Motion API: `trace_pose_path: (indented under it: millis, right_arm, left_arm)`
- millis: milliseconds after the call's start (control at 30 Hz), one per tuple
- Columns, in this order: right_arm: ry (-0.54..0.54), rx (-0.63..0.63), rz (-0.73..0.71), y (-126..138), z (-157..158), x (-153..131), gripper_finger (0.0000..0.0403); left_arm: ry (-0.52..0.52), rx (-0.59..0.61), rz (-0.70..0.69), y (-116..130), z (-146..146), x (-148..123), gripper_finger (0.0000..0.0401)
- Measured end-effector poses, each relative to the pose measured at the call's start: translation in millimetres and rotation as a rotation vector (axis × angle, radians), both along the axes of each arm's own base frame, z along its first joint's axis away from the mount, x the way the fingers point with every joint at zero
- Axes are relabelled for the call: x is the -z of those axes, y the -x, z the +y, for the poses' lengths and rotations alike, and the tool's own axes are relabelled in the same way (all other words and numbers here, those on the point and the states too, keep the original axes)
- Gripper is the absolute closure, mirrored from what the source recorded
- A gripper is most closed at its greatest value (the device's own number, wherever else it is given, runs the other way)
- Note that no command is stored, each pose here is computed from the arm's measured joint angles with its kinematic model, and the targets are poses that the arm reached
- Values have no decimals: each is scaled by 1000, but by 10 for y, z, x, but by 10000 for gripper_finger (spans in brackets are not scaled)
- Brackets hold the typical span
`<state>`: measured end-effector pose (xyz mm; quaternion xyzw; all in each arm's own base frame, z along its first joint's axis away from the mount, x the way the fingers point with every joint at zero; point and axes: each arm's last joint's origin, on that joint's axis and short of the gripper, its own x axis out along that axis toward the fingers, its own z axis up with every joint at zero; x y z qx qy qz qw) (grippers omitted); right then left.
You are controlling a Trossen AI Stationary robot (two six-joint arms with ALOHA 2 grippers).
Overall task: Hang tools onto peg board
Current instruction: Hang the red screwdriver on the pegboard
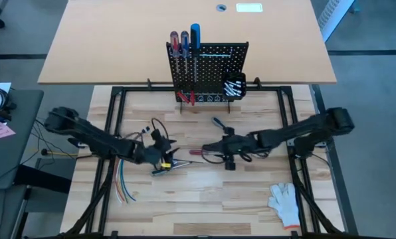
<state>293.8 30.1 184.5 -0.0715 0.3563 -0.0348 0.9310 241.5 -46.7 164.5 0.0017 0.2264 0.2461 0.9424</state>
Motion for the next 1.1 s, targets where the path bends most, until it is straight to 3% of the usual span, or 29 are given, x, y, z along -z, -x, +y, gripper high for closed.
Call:
trace_pose_path:
  millis: [300,567,800,933,1100]
  right_arm:
    - [51,-48,-22,-580,46,438,177]
    - [61,-32,56,-1025,38,439,186]
    - [51,16,168,-1133,-76,520,191]
    - [38,29,172,-1129,-77,526,222]
    - [25,30,172,-1129,-74,525,300]
  left_arm:
    - [-53,15,36,-178,-113,386,245]
    - [-60,17,34,-184,-108,360,245]
    - [-64,17,45,-179,-107,368,245]
    - [-67,19,47,-179,-106,369,245]
    - [-67,19,47,-179,-106,368,245]
